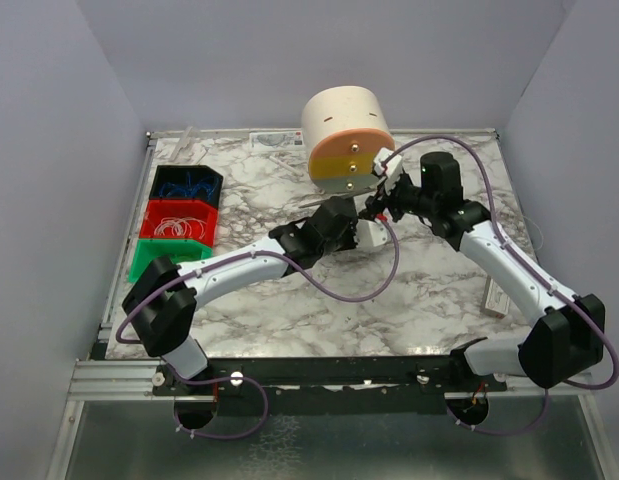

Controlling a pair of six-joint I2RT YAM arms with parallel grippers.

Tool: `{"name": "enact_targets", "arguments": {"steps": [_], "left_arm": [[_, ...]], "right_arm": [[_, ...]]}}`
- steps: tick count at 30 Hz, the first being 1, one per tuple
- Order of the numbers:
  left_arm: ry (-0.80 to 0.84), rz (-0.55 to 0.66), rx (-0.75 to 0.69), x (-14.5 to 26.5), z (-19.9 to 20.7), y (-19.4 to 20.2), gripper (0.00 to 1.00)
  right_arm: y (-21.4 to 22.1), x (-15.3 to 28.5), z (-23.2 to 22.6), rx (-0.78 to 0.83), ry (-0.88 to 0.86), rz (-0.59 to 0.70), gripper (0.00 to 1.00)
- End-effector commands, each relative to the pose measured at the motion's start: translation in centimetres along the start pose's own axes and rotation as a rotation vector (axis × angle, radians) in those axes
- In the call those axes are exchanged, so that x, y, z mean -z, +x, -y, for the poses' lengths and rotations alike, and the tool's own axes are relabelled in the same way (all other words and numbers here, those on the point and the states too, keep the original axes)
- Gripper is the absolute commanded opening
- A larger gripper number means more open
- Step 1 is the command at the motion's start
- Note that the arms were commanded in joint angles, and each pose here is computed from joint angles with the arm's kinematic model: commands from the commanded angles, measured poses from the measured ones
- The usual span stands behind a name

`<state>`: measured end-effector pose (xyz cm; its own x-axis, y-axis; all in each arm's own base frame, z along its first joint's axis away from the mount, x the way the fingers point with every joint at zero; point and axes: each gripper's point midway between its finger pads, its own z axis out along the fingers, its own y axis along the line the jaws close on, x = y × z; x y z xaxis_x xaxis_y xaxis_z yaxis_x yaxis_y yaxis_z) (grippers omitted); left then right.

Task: Wrap the cables
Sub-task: Wrap the cable around the cable reel.

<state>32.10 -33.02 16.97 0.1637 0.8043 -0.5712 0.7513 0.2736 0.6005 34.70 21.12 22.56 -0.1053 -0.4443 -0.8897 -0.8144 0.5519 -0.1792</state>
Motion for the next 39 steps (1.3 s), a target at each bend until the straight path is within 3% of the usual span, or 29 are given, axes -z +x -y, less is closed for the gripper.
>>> {"name": "enact_targets", "arguments": {"steps": [1,9,19,29,39], "left_arm": [[-0.094,0.036,0.107,1.6,-4.2,-0.5,0.0],[-0.041,0.057,0.125,2.0,-4.2,0.1,0.0],[0.029,0.084,0.157,2.5,-4.1,0.4,0.0],[0.241,0.158,0.152,3.5,-1.4,-1.3,0.0],[0.387,0.21,0.177,4.2,0.6,-2.5,0.0]], "right_arm": [[-2.9,2.5,-2.7,0.177,-0.172,0.088,0.81],[-3.0,5.7,-1.8,0.18,-0.29,0.084,0.83],[0.8,7.6,-1.7,0.424,-0.36,-0.021,0.83],[3.9,5.6,-2.4,0.744,-0.379,0.073,0.81],[2.9,4.0,-3.0,0.745,-0.416,0.198,0.81]]}}
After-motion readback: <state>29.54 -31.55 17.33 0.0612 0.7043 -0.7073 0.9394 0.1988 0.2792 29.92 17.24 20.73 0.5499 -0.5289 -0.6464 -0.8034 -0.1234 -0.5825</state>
